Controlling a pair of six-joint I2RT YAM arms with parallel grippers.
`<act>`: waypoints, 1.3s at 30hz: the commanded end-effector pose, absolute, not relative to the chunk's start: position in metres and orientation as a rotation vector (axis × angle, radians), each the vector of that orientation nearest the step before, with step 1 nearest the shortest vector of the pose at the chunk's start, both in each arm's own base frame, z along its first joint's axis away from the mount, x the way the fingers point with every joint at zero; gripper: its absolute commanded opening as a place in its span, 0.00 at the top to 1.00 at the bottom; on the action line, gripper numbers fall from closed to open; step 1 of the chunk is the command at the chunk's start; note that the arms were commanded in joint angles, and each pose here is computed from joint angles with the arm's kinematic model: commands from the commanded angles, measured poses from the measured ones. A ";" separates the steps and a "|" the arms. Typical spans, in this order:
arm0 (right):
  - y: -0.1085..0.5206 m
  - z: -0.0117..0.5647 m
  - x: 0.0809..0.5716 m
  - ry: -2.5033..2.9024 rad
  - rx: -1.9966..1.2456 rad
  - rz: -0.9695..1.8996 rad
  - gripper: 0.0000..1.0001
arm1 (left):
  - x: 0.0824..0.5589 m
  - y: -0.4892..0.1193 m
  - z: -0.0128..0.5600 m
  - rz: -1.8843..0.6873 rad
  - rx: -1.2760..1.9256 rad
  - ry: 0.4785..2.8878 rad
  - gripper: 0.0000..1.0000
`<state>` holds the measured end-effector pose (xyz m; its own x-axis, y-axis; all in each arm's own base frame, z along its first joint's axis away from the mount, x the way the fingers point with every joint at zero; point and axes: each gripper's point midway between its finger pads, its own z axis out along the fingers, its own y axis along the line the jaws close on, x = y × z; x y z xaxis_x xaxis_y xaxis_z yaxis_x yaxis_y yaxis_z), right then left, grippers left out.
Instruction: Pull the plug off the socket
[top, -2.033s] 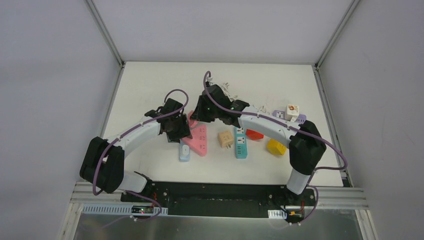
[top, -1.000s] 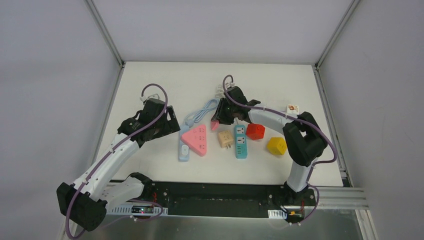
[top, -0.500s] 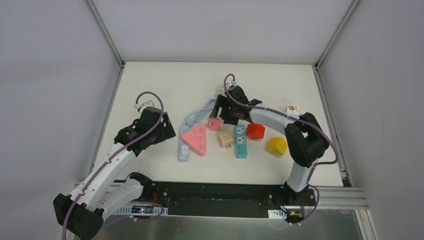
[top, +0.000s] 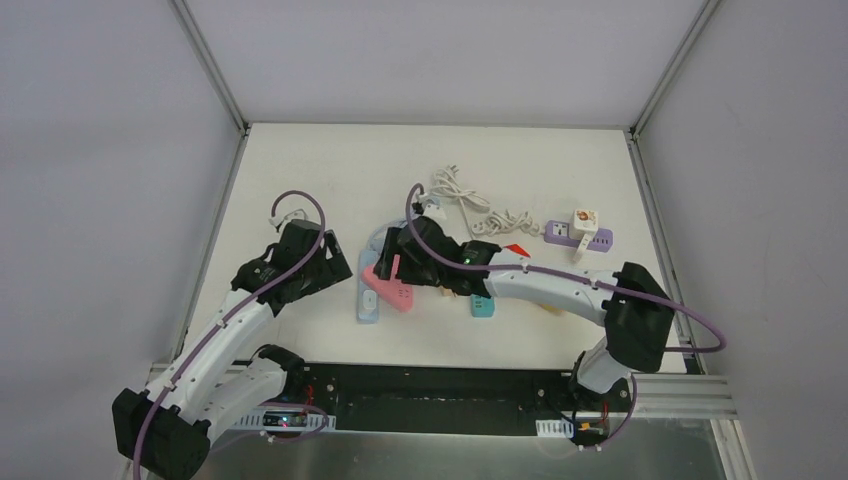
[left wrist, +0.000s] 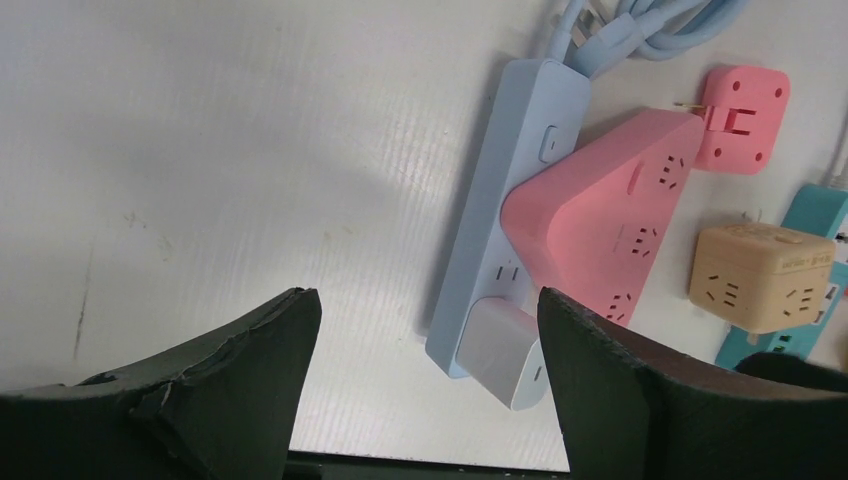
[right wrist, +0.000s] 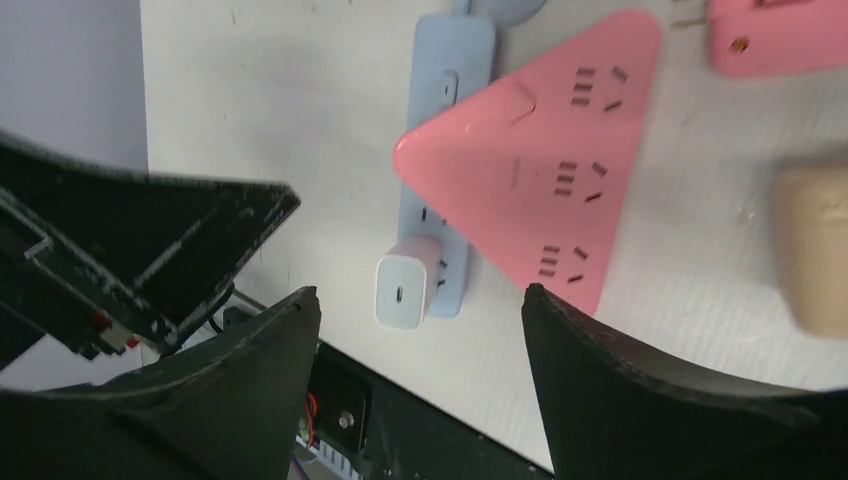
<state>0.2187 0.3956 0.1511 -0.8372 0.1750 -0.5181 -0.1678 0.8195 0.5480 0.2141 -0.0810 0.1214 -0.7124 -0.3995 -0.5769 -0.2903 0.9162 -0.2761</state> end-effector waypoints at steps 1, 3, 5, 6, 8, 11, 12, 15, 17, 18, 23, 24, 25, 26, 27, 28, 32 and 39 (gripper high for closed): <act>0.406 0.149 0.194 2.420 0.116 0.760 0.24 | 0.220 -0.090 0.122 -0.334 -0.547 2.408 0.18; 0.418 0.144 0.181 2.426 0.081 0.751 0.24 | 0.219 -0.092 0.119 -0.373 -0.570 2.425 0.18; 0.428 0.139 0.173 2.431 0.058 0.722 0.25 | 0.219 -0.093 0.113 -0.405 -0.601 2.435 0.18; 0.432 0.136 0.171 2.440 0.051 0.704 0.25 | 0.218 -0.094 0.110 -0.426 -0.617 2.443 0.18; 0.437 0.126 0.168 2.466 0.043 0.661 0.27 | 0.217 -0.095 0.103 -0.458 -0.650 2.454 0.18; 0.443 0.112 0.166 2.490 0.029 0.621 0.31 | 0.214 -0.093 0.094 -0.484 -0.693 2.469 0.18; 0.444 0.110 0.165 2.493 0.023 0.618 0.33 | 0.214 -0.092 0.091 -0.492 -0.703 2.473 0.18; 0.453 0.108 0.166 2.499 -0.020 0.618 0.39 | 0.214 -0.091 0.088 -0.527 -0.733 2.475 0.18; 0.456 0.106 0.167 2.507 -0.039 0.602 0.40 | 0.215 -0.093 0.087 -0.560 -0.726 2.474 0.18; 0.459 0.106 0.167 2.509 -0.046 0.602 0.42 | 0.215 -0.094 0.087 -0.573 -0.720 2.472 0.19; 0.464 0.095 0.165 2.536 -0.063 0.584 0.48 | 0.218 -0.101 0.088 -0.629 -0.697 2.469 0.19; 0.463 0.094 0.165 2.537 -0.064 0.580 0.50 | 0.219 -0.103 0.088 -0.641 -0.693 2.470 0.19; 0.463 0.094 0.165 2.537 -0.065 0.576 0.53 | 0.219 -0.105 0.088 -0.652 -0.689 2.474 0.19; 0.463 0.094 0.166 2.534 -0.066 0.571 0.57 | 0.220 -0.106 0.088 -0.662 -0.686 2.476 0.19; 0.462 0.094 0.167 2.531 -0.069 0.568 0.60 | 0.220 -0.108 0.087 -0.671 -0.683 2.479 0.20; 0.461 0.095 0.168 2.526 -0.071 0.564 0.64 | 0.220 -0.109 0.087 -0.682 -0.681 2.481 0.20; 0.458 0.097 0.169 2.521 -0.084 0.557 0.79 | 0.221 -0.118 0.085 -0.744 -0.669 2.492 0.20; 0.445 0.100 0.166 2.507 -0.145 0.546 1.00 | 0.221 -0.127 0.077 -0.798 -0.648 2.533 0.24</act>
